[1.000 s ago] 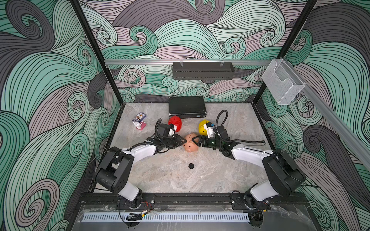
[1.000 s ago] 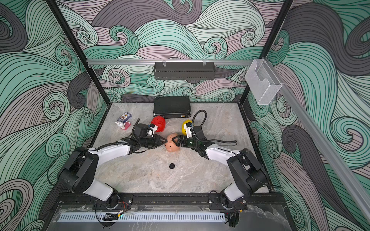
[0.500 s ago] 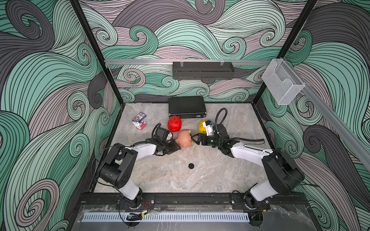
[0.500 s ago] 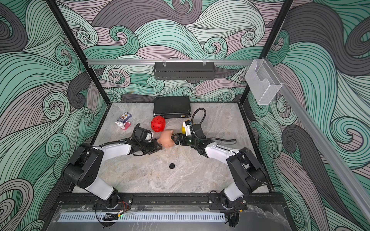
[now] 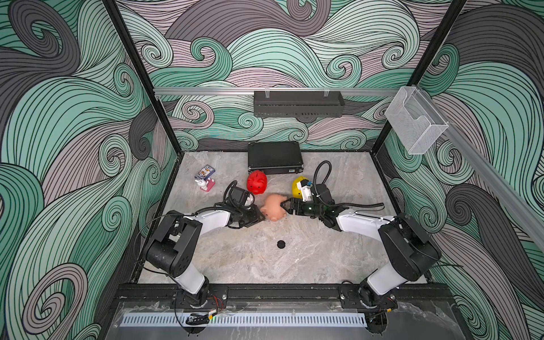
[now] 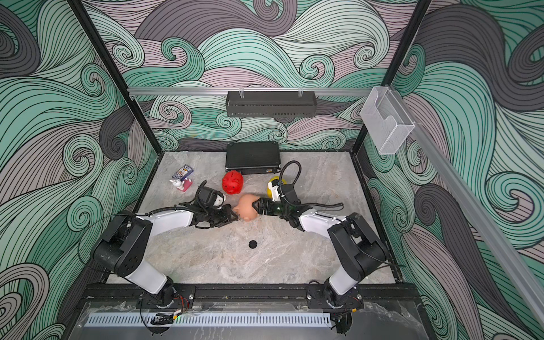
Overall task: Close piggy banks
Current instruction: Turn over the piggy bank at the center of the board.
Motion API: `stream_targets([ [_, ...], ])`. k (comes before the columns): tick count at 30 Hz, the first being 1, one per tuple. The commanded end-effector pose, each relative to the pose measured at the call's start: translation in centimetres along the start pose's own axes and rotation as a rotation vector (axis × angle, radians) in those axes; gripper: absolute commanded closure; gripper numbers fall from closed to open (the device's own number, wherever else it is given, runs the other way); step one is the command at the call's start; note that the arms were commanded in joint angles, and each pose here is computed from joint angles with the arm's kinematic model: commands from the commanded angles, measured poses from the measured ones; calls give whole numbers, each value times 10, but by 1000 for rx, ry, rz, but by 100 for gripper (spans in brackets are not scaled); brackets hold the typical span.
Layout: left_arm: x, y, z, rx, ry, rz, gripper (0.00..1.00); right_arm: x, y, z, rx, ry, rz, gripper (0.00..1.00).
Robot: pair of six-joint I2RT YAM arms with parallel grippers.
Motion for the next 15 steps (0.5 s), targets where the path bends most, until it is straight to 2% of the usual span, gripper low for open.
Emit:
stream_targets([
  [1, -13, -10, 0, 25, -6, -30, 64, 5, 9, 8, 9, -12, 41, 20],
  [8, -39, -17, -9, 72, -26, -42, 61, 9, 6, 7, 28, -10, 38, 22],
  [15, -63, -34, 10, 157, -107, 4, 56, 14, 8, 11, 43, -7, 41, 26],
])
Point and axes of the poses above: each gripper's point midway between its finger pads, its own x axis out along the fingers, its own y axis along the line the jaws close on, z = x × y, the point moved 5 cm from there along -x, back along the fingers, and after that the axes turned 2 degrees about -x, right-handed, at the moved point
